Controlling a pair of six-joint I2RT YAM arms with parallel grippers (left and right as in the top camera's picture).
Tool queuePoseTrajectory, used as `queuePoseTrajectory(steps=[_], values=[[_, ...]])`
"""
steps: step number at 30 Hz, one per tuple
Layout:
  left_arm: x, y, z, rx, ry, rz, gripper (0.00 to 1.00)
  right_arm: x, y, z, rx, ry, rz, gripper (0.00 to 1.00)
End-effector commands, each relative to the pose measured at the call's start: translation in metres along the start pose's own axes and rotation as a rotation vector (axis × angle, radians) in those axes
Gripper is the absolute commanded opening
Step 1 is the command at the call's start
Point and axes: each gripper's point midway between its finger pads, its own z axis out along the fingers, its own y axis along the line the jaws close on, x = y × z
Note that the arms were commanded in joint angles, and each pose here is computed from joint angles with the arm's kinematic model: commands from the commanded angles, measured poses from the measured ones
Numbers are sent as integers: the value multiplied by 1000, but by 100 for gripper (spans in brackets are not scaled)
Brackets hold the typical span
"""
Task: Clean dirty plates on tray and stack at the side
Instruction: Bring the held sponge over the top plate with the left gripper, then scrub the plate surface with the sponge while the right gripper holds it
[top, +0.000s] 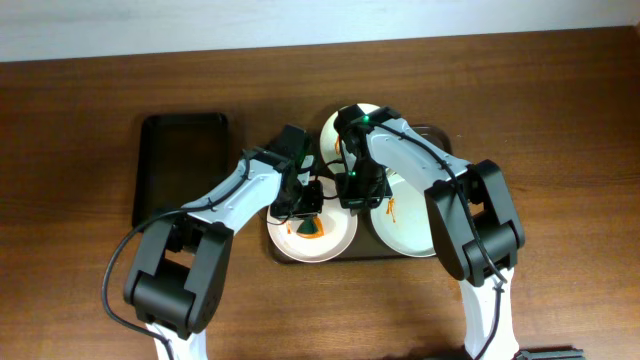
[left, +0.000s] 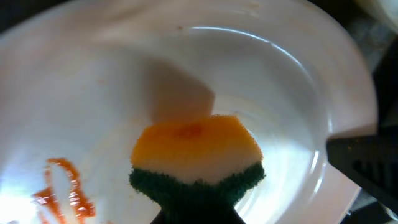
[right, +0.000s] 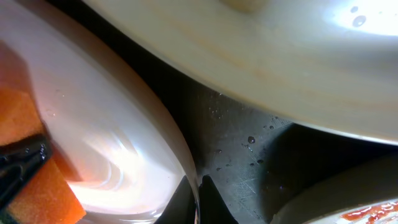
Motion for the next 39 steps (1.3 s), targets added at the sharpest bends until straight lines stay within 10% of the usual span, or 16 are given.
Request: queuePoseTrajectory(steps=[1,7,17,28,31,34,39], values=[[5,54,15,-268,-1,-25,0,2,-10,4,30,7,27,4],[3,99,-5,-544,-40,-8,0,3,-10,4,32,12,28,4],[-39,1,-44,-143,-88,1,0,3,-10,4,32,14,28,4],[-17,20,-1,-154,-24,-54,0,3,-10,4,32,14,28,4],[-11,24,2,-161,-7,-57,49,3,-10,4,32,14,28,4],[-15,22,-3,-157,-15,-57,23,3,-10,4,32,14,28,4],[-36,-1,-46,-142,-52,-19,20,3,-10,4,32,13,28,4]])
